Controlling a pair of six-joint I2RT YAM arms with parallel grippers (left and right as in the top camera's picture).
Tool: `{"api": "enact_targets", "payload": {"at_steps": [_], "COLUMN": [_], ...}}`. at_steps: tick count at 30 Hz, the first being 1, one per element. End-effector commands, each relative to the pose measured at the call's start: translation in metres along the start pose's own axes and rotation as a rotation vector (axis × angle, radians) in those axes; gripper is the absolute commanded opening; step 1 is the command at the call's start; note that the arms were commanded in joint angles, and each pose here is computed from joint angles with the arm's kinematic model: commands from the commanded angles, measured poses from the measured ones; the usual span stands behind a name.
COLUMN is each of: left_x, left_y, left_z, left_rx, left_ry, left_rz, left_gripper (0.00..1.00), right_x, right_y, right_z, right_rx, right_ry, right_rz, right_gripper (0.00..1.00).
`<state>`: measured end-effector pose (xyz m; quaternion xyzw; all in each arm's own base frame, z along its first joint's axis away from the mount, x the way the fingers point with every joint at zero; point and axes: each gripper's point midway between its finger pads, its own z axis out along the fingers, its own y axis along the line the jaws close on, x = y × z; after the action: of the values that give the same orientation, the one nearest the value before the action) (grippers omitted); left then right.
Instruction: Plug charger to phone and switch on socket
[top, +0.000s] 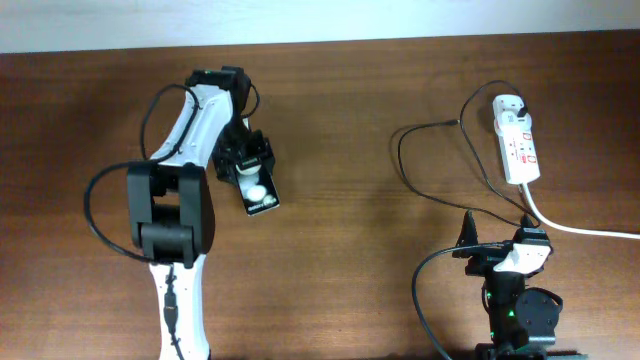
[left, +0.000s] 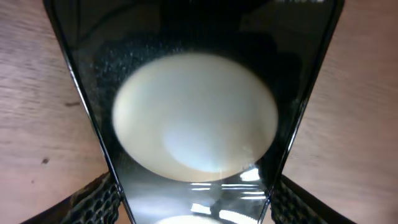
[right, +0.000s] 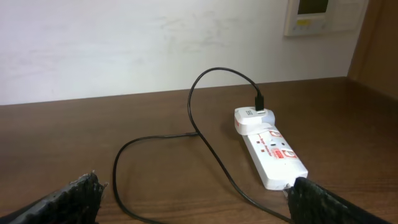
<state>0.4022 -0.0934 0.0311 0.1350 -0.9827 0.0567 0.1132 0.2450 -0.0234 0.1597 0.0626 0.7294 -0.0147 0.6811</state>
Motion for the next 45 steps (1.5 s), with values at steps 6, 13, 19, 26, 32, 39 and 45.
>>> {"api": "enact_targets", "payload": {"at_steps": [6, 13, 19, 26, 32, 39, 45], "left_x": [0.037, 0.084, 0.102, 0.119, 0.119, 0.119, 0.119], "left_y": [-0.067, -0.097, -0.143, -0.167, -0.168, -0.168, -0.168], "left_z": [-0.04, -0.073, -0.111, -0.123, -0.124, -0.124, -0.123], "left_rx": [0.409, 0.709, 1.012, 1.097, 1.101, 1.1, 1.099], "left_ry": [0.128, 0.281, 0.347, 0.424, 0.424, 0.423, 0.423], "left_rz": [0.285, 0.402, 0.364, 0.332, 0.331, 0.332, 0.332], "left_gripper": [0.73, 0.73, 0.72, 0.67, 0.66, 0.67, 0.68], "right_x": [0.004, 0.004, 0.004, 0.004, 0.004, 0.007, 0.016], "right_y": [-0.002, -0.002, -0.002, -0.002, -0.002, 0.022, 0.152], "right_z": [0.0, 0.0, 0.0, 0.0, 0.0, 0.0, -0.091], "right_rx": [0.005, 0.005, 0.005, 0.005, 0.005, -0.129, -0.995], "right_ry": [0.007, 0.006, 0.007, 0.007, 0.006, 0.033, 0.541], "right_rz": [-0.007, -0.007, -0.007, -0.007, -0.007, 0.183, 0.745], "right_gripper": [0.99, 0.99, 0.99, 0.99, 0.99, 0.99, 0.99]}}
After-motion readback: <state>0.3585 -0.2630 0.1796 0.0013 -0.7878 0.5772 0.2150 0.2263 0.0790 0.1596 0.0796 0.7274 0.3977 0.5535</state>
